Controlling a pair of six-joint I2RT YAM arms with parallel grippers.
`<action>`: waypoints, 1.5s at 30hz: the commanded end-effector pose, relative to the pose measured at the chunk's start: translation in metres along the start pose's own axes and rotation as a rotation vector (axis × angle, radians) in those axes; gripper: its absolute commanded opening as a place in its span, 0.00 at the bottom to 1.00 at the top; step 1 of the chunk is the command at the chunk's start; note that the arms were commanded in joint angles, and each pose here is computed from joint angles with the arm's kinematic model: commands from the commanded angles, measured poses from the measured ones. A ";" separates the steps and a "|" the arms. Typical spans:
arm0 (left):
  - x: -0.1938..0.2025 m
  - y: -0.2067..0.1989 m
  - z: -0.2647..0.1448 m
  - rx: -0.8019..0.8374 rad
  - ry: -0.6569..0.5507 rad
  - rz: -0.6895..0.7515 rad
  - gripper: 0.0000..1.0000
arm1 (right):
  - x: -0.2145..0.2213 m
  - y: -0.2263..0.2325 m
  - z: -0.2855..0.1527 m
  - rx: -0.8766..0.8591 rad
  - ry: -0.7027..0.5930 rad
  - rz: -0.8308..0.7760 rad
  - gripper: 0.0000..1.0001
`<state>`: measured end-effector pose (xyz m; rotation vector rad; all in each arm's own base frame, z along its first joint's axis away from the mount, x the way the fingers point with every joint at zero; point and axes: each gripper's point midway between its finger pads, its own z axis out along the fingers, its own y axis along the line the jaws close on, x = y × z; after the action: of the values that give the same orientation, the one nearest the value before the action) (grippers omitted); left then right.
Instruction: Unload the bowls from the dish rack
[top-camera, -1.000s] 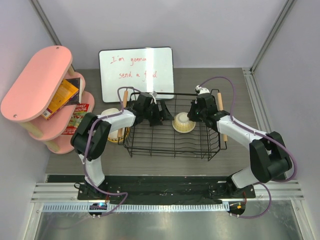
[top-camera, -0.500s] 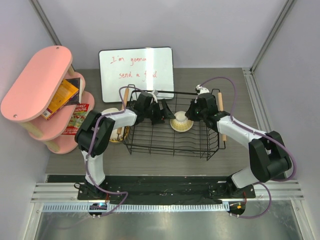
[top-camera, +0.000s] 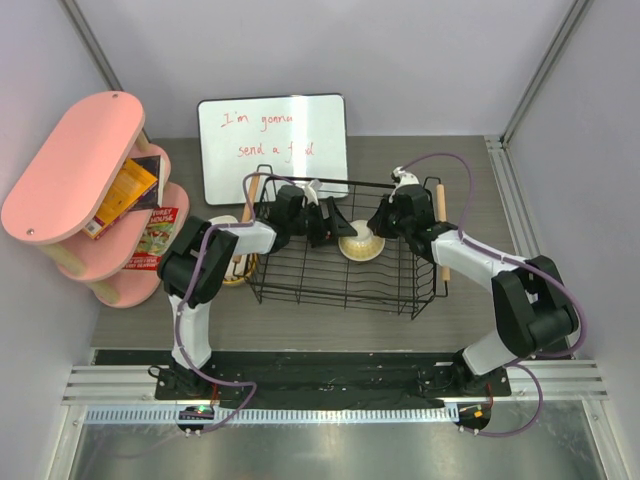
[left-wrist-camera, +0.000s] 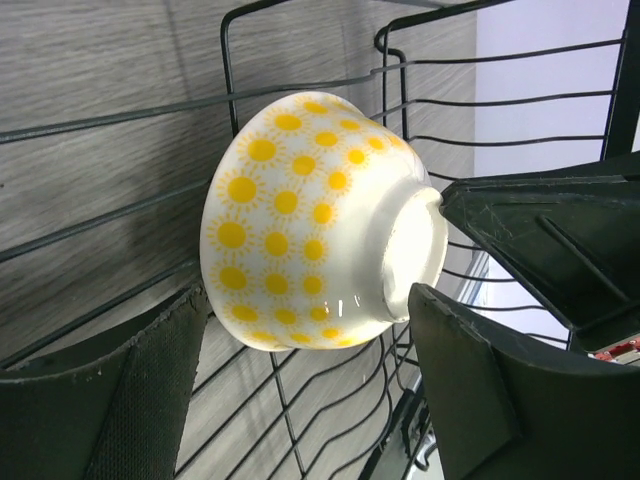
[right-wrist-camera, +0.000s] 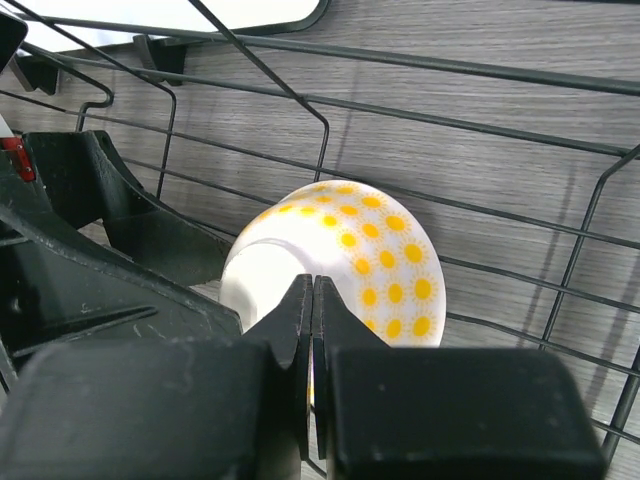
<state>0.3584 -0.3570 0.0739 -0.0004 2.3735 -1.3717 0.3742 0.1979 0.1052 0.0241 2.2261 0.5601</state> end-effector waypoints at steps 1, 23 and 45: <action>0.042 -0.015 0.004 0.109 0.153 -0.057 0.80 | 0.082 -0.013 -0.003 0.027 0.275 0.024 0.01; 0.085 -0.036 0.001 0.172 0.373 -0.097 0.85 | 0.098 -0.018 0.003 0.040 0.323 0.044 0.01; 0.060 -0.046 -0.009 0.107 0.234 -0.040 0.85 | 0.016 -0.010 -0.057 0.131 0.132 -0.047 0.44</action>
<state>0.2840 -0.3862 0.0762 0.1628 2.5650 -1.5960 0.3191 0.1841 0.0920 0.0265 2.4157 0.5018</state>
